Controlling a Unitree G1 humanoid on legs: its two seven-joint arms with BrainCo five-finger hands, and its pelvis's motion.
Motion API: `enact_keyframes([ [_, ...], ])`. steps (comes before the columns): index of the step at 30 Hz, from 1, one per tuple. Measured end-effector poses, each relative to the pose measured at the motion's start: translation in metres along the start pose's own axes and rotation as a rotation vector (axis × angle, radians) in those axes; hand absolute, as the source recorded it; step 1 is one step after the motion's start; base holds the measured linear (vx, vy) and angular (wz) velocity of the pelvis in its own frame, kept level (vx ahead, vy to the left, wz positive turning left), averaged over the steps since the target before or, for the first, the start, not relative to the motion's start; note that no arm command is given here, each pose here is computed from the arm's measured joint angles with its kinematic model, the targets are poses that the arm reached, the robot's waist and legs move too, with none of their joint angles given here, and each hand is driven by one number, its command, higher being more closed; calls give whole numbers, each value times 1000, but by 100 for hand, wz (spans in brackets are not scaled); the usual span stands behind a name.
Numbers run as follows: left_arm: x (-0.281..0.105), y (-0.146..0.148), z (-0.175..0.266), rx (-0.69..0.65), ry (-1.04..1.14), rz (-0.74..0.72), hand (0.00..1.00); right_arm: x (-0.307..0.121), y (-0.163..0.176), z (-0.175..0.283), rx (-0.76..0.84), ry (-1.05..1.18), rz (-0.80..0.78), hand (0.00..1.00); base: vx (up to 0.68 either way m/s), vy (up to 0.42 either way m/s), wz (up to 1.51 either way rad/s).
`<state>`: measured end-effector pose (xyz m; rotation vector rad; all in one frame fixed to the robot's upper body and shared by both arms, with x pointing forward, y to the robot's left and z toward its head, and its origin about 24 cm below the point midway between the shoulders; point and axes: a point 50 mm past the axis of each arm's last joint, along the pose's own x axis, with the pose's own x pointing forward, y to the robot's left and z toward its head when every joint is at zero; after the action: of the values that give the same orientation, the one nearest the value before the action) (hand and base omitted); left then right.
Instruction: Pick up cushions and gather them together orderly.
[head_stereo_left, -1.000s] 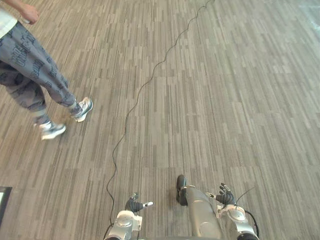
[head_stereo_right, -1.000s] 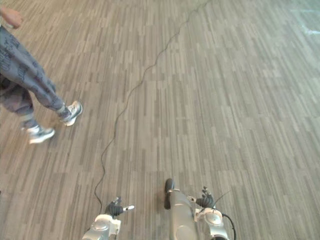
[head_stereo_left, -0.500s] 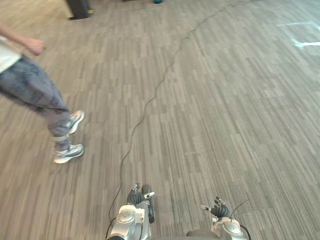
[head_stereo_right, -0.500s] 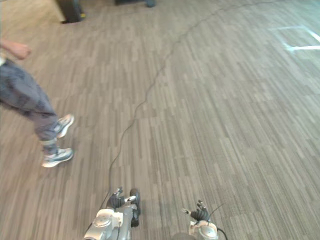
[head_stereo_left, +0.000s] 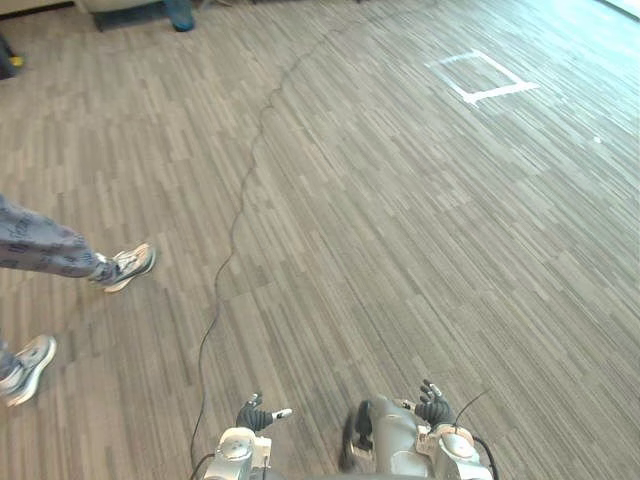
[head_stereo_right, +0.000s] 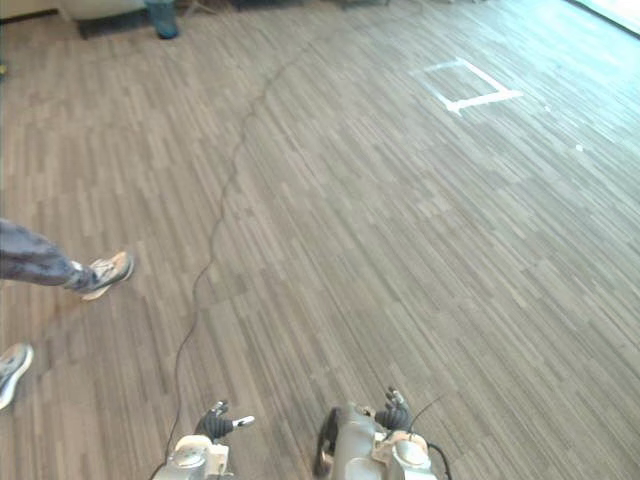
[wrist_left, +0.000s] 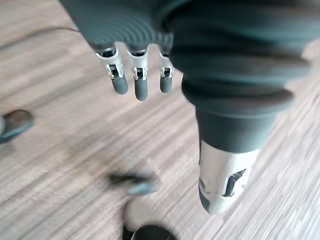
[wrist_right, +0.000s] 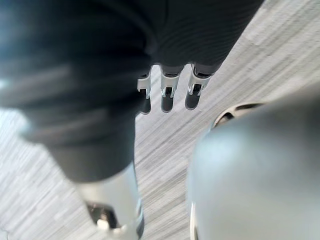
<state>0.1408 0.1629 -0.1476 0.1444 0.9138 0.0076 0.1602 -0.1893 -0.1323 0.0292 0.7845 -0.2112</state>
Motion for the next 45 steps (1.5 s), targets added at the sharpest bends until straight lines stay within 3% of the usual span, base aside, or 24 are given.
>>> enact_keyframes([
  [4, 4, -17, 15, -32, -35, -40, 0, 8, -8, 23, -26, -57, -12, 0, 625, -201, -41],
  [17, 2, -5, 30, -162, -134, 9, 0, -3, -6, -12, -31, 57, -7, 0, 505, -12, -90],
  [23, 3, 3, 29, -128, -123, 16, 0, -11, 2, -29, -6, 101, 14, 0, 682, 318, -89],
  [31, 2, 0, 5, -16, -18, -27, 0, -2, 2, -3, -60, 1, 46, 0, 559, 127, -28],
  [39, 1, -22, 2, -12, 8, -85, 0, 4, -8, 16, -20, -60, 8, 0, 692, -187, -20],
  [45, 2, -18, 14, -60, -47, -69, 0, -3, -8, -13, -48, 68, 15, 0, 657, -210, -45],
])
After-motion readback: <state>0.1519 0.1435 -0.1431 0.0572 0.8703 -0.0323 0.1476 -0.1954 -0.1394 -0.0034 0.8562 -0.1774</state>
